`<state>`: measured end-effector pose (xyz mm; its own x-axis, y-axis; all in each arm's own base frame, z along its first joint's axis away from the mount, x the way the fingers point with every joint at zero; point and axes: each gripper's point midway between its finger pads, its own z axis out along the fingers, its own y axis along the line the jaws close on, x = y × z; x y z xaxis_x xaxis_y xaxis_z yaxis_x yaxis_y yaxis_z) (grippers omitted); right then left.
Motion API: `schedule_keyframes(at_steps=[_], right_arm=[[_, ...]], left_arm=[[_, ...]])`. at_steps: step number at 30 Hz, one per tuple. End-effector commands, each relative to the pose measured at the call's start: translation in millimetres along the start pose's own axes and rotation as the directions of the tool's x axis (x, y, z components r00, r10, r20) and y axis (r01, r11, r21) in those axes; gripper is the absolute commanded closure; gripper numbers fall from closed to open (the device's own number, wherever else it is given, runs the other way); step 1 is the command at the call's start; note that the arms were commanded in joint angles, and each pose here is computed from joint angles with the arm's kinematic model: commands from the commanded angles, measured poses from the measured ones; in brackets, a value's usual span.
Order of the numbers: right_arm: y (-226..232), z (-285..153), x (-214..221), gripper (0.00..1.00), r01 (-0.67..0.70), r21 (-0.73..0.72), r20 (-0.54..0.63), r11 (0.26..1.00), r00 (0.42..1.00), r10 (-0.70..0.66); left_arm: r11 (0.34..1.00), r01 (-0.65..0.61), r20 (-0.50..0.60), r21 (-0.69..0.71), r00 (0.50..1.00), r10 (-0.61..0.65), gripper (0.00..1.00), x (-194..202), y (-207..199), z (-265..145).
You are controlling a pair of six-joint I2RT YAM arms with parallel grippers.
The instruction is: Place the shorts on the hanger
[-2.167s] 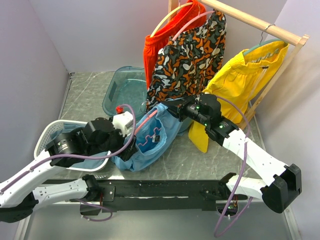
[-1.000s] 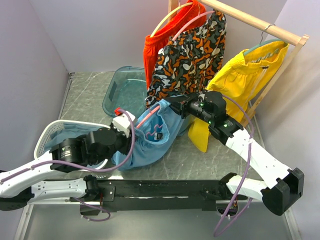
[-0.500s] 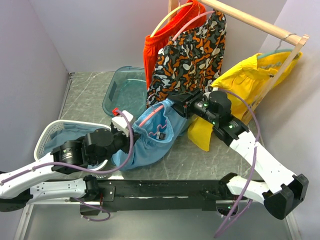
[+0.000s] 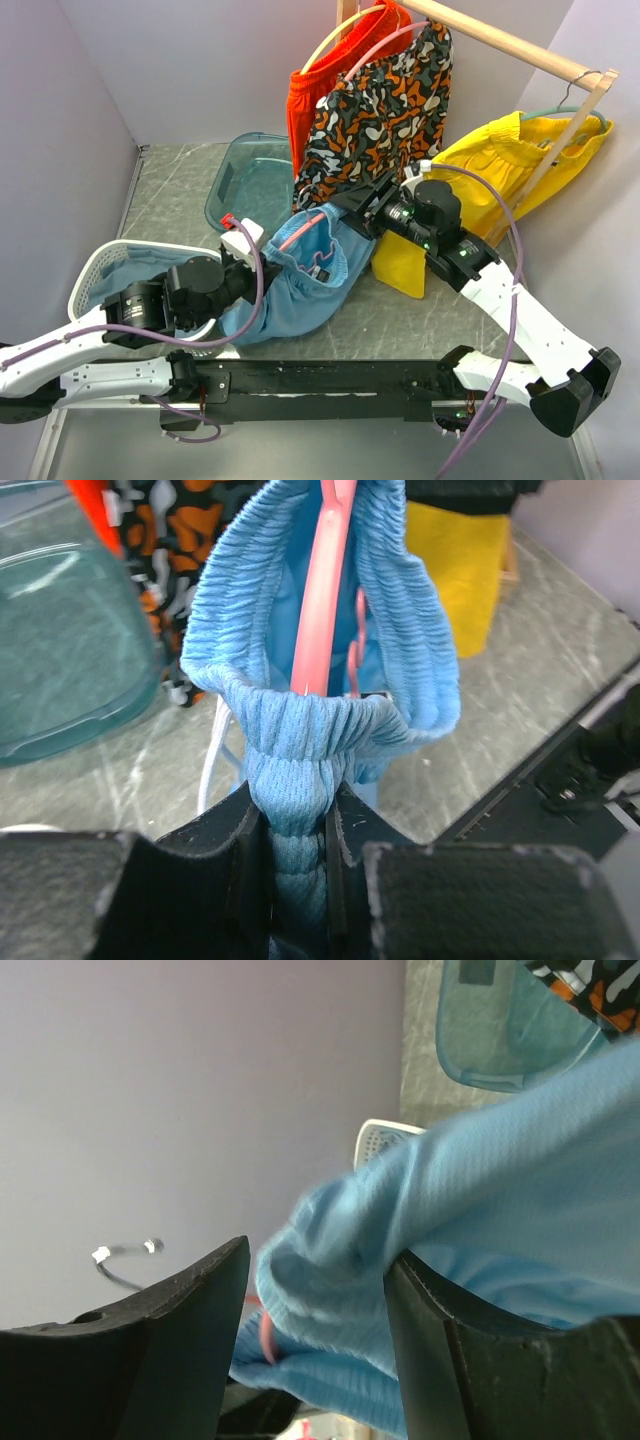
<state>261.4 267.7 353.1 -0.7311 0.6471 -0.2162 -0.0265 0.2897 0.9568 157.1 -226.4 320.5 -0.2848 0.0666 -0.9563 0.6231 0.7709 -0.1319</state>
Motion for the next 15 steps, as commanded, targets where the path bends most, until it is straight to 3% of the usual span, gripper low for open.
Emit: schedule_keyframes(at_steps=[1,9,15], right_arm=[[-1,1,9,0.37,0.049,-0.048,-0.002,0.998,0.999,-0.049],[-19,-7,17,0.37,0.210,0.068,0.117,0.975,0.969,-0.217],[-14,-21,35,0.37,0.357,0.038,0.167,0.933,0.919,-0.358]], left_arm=[[0.990,0.101,0.135,-0.094,0.987,-0.088,0.99,-35,19,-11],[0.989,0.106,0.127,-0.102,0.988,-0.093,0.99,-27,23,-14],[0.995,0.049,0.095,-0.083,0.995,-0.041,0.99,-28,14,-5]])
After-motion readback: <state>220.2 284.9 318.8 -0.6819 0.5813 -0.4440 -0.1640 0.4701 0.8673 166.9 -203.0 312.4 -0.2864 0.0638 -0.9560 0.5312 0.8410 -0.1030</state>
